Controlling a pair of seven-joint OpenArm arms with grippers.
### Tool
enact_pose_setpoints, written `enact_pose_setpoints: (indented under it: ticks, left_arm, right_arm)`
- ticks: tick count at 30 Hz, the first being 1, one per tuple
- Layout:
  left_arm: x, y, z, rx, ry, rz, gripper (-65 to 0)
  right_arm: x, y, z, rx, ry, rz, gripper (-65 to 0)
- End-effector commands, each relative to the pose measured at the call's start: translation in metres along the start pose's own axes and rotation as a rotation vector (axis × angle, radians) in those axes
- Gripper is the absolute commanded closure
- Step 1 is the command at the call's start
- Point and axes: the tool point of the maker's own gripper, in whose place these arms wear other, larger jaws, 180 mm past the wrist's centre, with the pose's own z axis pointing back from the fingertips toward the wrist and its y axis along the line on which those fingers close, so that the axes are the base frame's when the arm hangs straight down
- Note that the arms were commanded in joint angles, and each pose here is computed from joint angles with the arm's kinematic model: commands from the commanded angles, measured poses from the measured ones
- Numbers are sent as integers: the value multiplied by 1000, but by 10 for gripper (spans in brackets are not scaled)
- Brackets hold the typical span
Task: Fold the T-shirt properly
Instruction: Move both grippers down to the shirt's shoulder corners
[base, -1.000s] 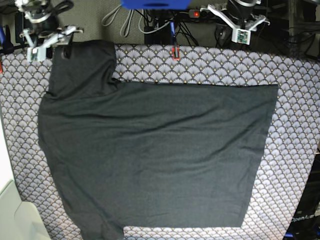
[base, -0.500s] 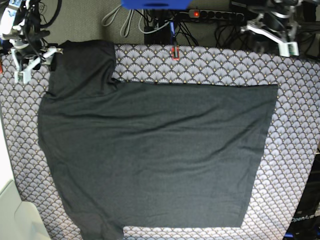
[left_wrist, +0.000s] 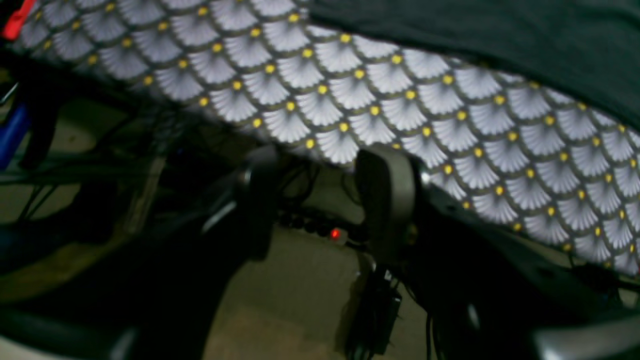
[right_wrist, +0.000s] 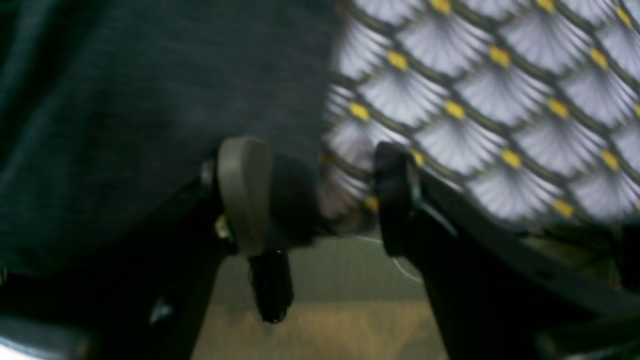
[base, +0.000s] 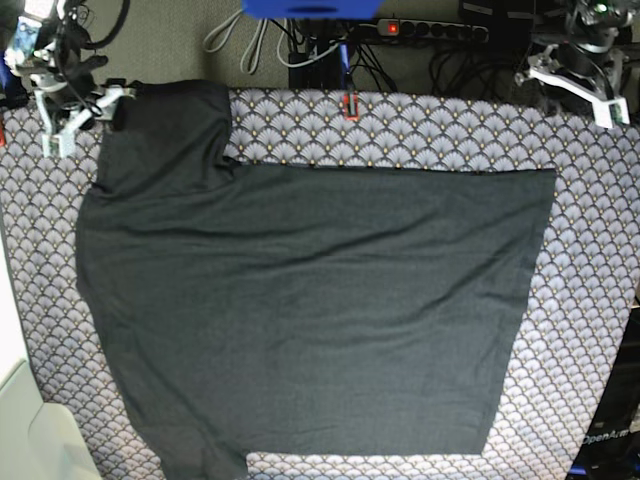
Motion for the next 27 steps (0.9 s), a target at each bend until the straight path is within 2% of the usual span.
enact_pose_setpoints:
  ticks: [1, 8, 16, 21, 24, 27]
  left_arm:
    - [9, -1, 3, -4, -28, -11, -285]
    - [10, 0, 3, -3, -28, -11, -285]
    - [27, 11, 1, 30, -73, -3, -287]
    - [47, 21, 0, 56, -129, 8, -287]
    - [61, 21, -2, 58, -167, 17, -287]
    - [76, 16, -5, 42, -209, 5, -284]
  right_arm:
    - [-11, 6, 2, 22, 32, 0, -344]
    - [-29, 32, -2, 82, 73, 2, -331]
    - [-39, 56, -2, 179, 98, 77, -177]
    - [-39, 56, -2, 181, 97, 83, -92]
    - [-39, 56, -2, 181, 97, 83, -14]
    - [-38, 55, -2, 180, 96, 84, 0]
